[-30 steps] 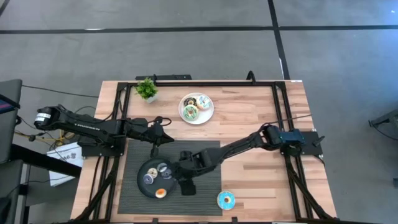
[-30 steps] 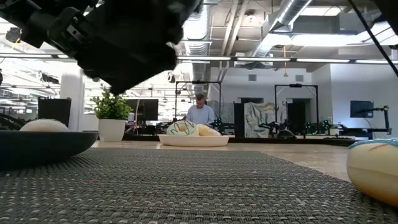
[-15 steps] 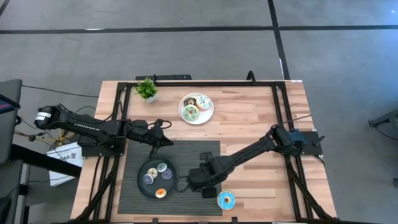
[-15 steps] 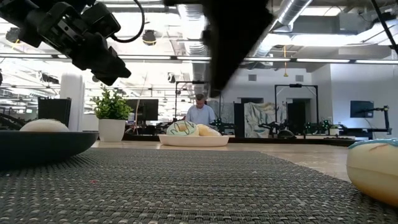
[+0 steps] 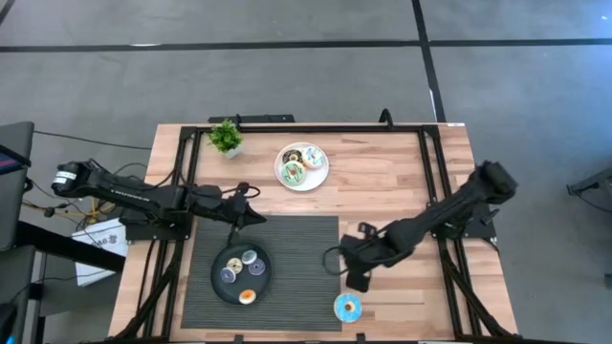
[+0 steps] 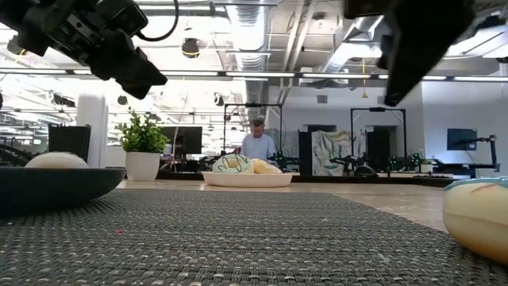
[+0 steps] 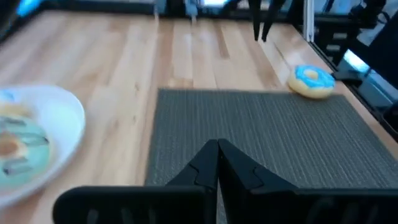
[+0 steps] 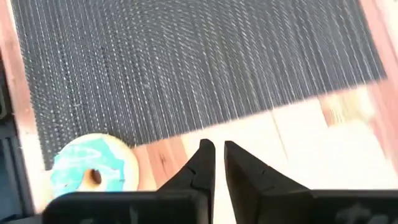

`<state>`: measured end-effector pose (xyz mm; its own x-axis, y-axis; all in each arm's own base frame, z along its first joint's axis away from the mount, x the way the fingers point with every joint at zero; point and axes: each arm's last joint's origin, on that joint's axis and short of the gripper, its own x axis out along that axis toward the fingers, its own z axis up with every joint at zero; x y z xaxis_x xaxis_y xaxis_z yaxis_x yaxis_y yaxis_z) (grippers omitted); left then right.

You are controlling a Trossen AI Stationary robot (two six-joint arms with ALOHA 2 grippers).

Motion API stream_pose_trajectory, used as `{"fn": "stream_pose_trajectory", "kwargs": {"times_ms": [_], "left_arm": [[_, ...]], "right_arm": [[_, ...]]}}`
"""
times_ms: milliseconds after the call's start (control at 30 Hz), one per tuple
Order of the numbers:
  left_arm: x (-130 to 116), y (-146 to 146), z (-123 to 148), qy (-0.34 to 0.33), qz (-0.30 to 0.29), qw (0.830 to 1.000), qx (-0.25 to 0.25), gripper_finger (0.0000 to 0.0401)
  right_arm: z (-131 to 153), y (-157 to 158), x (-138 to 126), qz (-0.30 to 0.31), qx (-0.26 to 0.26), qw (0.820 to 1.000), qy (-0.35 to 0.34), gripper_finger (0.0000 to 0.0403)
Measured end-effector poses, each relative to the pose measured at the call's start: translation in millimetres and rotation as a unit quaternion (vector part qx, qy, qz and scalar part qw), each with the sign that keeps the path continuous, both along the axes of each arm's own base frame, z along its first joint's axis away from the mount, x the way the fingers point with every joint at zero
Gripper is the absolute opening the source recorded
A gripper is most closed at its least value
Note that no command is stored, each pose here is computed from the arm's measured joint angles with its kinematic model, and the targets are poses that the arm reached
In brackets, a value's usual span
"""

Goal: Pick & Place donuts
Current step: Put the large blue donut on the white plate

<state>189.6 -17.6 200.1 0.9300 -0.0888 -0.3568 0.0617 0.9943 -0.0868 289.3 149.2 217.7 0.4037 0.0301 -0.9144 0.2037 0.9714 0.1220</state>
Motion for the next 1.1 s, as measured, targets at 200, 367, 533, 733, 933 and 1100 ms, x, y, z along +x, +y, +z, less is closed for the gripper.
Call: {"fn": "stream_pose_trajectory", "kwargs": {"times_ms": [200, 367, 533, 733, 933, 1100], "left_arm": [[-13.7, 1.7, -18.5, -0.105, -0.007, 0.994, 0.012, 0.0000], [-39.3, 9.4, -41.5, -0.159, 0.014, 0.987, -0.012, 0.0000], [-49.7, 18.4, -42.1, -0.144, 0.042, 0.989, -0.021, 0.0000], [-65.2, 19.3, -35.6, -0.157, 0.043, 0.986, -0.017, 0.0000], [-84.1, 19.8, -34.9, -0.164, 0.058, 0.985, -0.011, 0.0000], [-92.9, 19.1, -27.5, -0.210, 0.047, 0.977, 0.007, 0.0000]], "right_arm": [[5.0, -5.0, -30.1, -0.053, 0.002, 0.998, -0.025, 0.0023], [6.6, -0.7, -36.4, -0.038, 0.003, 0.999, -0.027, 0.0010], [5.1, 1.0, -36.8, -0.021, -0.006, 0.999, -0.025, 0.0003], [1.5, -0.5, -36.0, -0.022, -0.013, 1.000, -0.015, 0.0001], [1.3, -1.2, -37.2, -0.022, -0.016, 1.000, -0.009, 0.0001], [0.7, -2.0, -38.6, 0.002, -0.030, 1.000, -0.001, 0.0001]]}}
